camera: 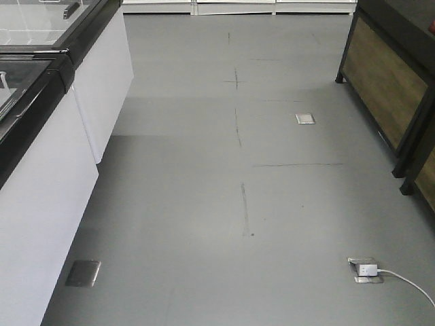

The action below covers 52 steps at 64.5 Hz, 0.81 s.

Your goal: Left arm holds basket, right arm returns cookies

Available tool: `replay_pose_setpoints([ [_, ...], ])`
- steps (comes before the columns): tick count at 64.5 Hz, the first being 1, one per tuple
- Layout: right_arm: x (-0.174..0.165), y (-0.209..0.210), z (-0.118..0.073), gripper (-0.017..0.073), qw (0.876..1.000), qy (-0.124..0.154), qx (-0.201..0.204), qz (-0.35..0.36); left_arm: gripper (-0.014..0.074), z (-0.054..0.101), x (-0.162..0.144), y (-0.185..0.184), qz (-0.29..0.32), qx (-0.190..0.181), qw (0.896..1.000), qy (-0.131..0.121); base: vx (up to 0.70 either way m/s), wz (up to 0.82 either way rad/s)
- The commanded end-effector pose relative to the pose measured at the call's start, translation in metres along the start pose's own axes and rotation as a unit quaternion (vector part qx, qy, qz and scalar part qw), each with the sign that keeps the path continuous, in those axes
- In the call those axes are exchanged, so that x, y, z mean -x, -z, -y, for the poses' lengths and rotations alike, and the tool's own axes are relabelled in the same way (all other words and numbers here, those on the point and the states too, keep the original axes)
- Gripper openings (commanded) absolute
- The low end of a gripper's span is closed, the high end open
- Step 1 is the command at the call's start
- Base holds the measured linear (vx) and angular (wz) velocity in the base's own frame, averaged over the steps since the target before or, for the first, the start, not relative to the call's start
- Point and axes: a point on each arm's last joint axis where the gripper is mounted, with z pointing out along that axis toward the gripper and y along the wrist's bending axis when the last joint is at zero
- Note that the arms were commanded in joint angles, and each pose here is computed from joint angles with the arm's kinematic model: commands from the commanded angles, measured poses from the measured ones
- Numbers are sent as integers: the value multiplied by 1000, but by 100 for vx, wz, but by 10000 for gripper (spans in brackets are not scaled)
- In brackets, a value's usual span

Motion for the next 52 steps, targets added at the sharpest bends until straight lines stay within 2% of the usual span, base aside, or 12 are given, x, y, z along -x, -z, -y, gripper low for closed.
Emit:
replay_pose_setpoints([
  [1, 8, 1, 0, -8, 999, 3, -1, 41, -6, 1, 7, 1, 46, -5, 999, 0, 0, 0],
  [6, 8, 1, 0, -8, 999, 3, -1, 41, -6, 1, 8, 1, 54, -5, 999, -1, 0, 0],
  [15, 8, 1, 0, -8, 999, 3, -1, 41, -6, 1, 21, 4, 118, -8, 993, -1, 0, 0],
  [29, 8, 1, 0, -8, 999, 3, -1, 41, -6, 1, 63, 16, 191, -9, 982, 1, 0, 0],
  [41, 8, 1, 0, -8, 999, 3, -1, 41, -6, 1, 96, 14, 164, -8, 986, 1, 0, 0],
  [52, 8, 1, 0, -8, 999, 3, -1, 41, -6, 1, 110, 4, 75, -4, 997, 2, 0, 0],
])
